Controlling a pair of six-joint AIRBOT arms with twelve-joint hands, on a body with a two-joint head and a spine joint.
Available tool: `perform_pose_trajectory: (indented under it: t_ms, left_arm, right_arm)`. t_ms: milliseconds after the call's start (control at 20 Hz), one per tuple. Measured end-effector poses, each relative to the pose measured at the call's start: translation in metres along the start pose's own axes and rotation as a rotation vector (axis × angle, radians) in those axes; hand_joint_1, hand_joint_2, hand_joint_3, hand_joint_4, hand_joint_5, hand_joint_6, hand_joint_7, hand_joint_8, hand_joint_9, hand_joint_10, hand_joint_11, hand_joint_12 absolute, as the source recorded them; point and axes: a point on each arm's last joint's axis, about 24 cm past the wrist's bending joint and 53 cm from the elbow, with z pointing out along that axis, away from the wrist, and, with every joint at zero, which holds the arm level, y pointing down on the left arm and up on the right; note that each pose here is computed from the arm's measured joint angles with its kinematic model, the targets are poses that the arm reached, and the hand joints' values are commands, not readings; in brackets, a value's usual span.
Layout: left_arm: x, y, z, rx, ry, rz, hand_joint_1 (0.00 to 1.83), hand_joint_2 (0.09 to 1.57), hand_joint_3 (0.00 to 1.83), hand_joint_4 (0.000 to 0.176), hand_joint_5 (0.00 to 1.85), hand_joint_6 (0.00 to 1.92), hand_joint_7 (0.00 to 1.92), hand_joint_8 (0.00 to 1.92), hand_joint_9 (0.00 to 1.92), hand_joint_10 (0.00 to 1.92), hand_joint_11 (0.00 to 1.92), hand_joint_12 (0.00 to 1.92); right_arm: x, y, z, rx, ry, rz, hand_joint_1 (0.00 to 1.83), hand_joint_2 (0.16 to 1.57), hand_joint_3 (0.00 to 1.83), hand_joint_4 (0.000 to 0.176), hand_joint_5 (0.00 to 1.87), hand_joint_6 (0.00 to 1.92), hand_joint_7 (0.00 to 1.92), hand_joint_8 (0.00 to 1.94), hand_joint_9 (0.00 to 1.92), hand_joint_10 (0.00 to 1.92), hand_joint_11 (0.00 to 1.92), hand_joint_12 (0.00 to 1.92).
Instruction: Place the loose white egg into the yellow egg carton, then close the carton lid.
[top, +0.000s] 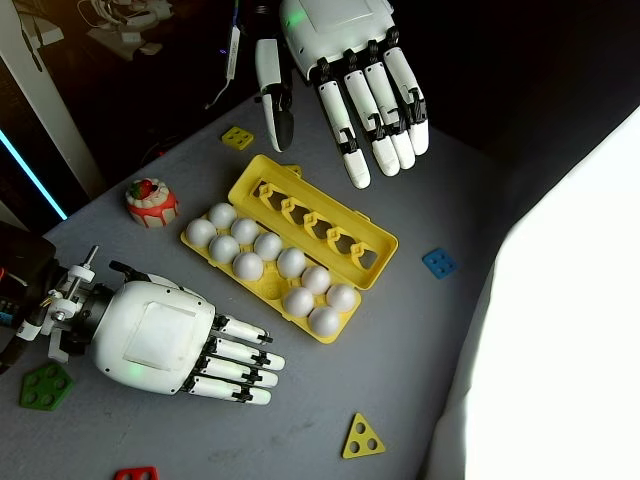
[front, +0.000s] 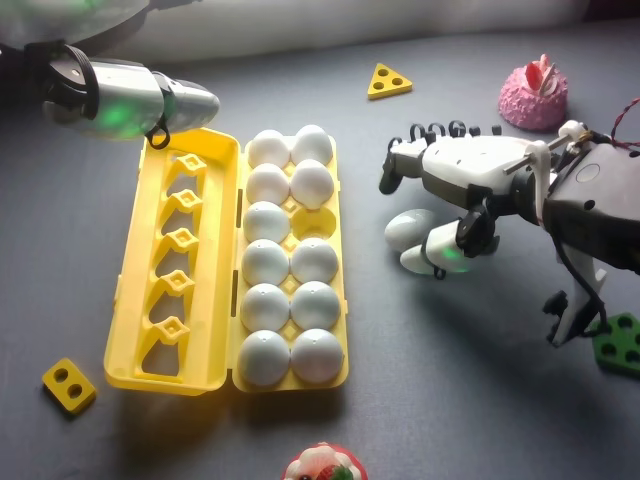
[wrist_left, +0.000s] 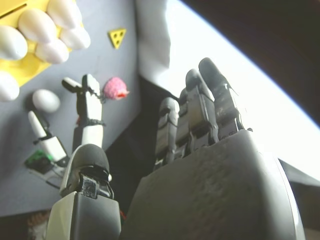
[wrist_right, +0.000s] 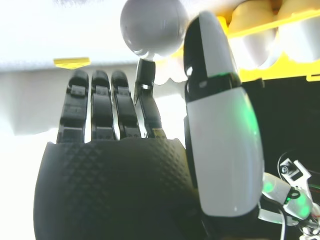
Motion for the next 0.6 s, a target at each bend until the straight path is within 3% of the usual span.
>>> perform_pose_trajectory:
  t_ms: [150,250,300,350,600]
  left_arm:
    - [0.0001,-0.0003,0.0000,0.001,0.000,0.000,0.15,1.26,0.00,0.031,0.17,0.00,0.08,0.00,0.21,0.00,0.00,0.76]
    - [0.0000,0.0001,0.0000,0.000,0.000,0.000,0.12,1.27,0.00,0.037,0.15,0.00,0.06,0.00,0.21,0.00,0.00,0.71]
    - [0.0000,0.0000,0.0000,0.000,0.000,0.000,0.13,1.26,0.00,0.033,0.15,0.00,0.06,0.00,0.21,0.00,0.00,0.72]
    - [0.0001,-0.0006,0.0000,0.002,0.000,0.000,0.16,1.26,0.00,0.035,0.14,0.00,0.05,0.00,0.20,0.00,0.00,0.67]
    - [0.0001,-0.0005,0.0000,0.002,0.000,0.000,0.13,1.27,0.00,0.043,0.10,0.00,0.04,0.00,0.19,0.00,0.00,0.67]
  right_arm:
    - [0.0038,-0.0034,0.0009,0.003,0.001,-0.019,1.07,1.07,0.00,0.000,0.15,0.88,0.04,0.00,0.02,0.02,0.01,0.01]
    - [0.0050,-0.0046,0.0013,0.005,0.006,-0.017,1.06,1.07,0.00,0.000,0.17,0.84,0.03,0.01,0.05,0.03,0.00,0.37]
    - [0.0030,-0.0054,0.0017,0.006,0.001,-0.020,1.06,1.07,0.00,0.000,0.17,0.82,0.02,0.00,0.05,0.03,0.00,0.46]
    - [0.0000,-0.0066,0.0028,0.008,-0.007,-0.024,1.05,1.08,0.00,0.000,0.15,0.85,0.02,0.00,0.03,0.03,0.00,0.25]
    - [-0.0022,-0.0080,0.0032,0.012,-0.014,-0.022,1.04,1.09,0.00,0.000,0.23,0.79,0.02,0.00,0.02,0.03,0.00,0.18]
